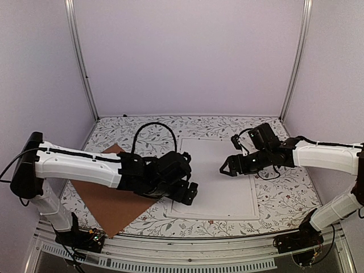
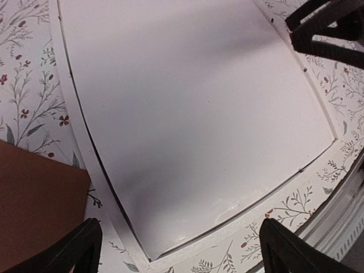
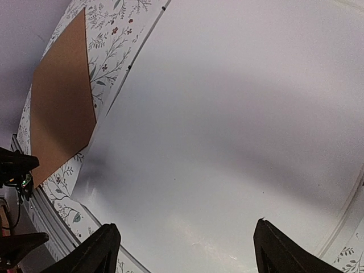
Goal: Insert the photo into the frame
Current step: Press the photo onto the mat board, then turn over the backboard at the center of the board.
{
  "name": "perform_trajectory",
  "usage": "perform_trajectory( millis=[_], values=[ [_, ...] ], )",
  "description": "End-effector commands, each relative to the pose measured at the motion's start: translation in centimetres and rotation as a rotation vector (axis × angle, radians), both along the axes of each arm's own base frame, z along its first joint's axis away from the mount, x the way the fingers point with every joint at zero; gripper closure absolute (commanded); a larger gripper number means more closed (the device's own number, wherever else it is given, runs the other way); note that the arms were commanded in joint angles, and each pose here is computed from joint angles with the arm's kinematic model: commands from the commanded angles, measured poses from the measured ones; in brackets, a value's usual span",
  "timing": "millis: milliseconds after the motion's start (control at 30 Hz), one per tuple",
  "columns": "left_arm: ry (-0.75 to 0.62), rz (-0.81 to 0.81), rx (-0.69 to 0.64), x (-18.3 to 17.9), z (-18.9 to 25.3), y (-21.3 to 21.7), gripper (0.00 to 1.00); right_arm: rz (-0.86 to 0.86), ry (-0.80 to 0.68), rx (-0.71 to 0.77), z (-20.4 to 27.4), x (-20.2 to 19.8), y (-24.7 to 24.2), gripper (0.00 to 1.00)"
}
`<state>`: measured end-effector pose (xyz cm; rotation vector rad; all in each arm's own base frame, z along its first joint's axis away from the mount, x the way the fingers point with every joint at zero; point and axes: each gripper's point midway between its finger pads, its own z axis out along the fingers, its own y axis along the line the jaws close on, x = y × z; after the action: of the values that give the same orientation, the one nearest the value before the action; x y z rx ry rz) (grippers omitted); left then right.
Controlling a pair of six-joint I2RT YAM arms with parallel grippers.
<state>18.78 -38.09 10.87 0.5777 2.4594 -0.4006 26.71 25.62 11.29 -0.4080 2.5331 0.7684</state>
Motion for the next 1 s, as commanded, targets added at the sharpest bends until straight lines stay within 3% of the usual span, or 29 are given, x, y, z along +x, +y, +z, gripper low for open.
perform_trajectory(
  millis=[0,200,333,600,700,967],
  values=[
    [-0.001,0.159,0.039,2.1,1.6,5.1,0.01,0.063,-0.076,0.013,2.4,0.9,3.4,0.15],
    [0.044,0.368,0.115,4.2,1.2,14.7,0.01,0.191,-0.126,0.024,4.1,1.2,10.7,0.15],
    [0.108,0.522,0.054,5.4,0.6,20.7,0.01,0.281,-0.124,0.029,4.0,0.9,16.4,0.14],
    [0.156,0.697,-0.075,5.5,-0.4,27.1,0.0,0.412,-0.075,0.04,0.5,0.3,24.6,0.1],
    [0.195,0.752,-0.079,5.2,-1.7,28.8,0.0,0.428,-0.056,0.032,-0.6,0.5,26.1,0.02],
    [0.25,0.933,-0.06,4.8,-3.7,32.3,0.0,0.429,0.04,0.007,-5.4,0.5,27.9,0.01]
  ],
)
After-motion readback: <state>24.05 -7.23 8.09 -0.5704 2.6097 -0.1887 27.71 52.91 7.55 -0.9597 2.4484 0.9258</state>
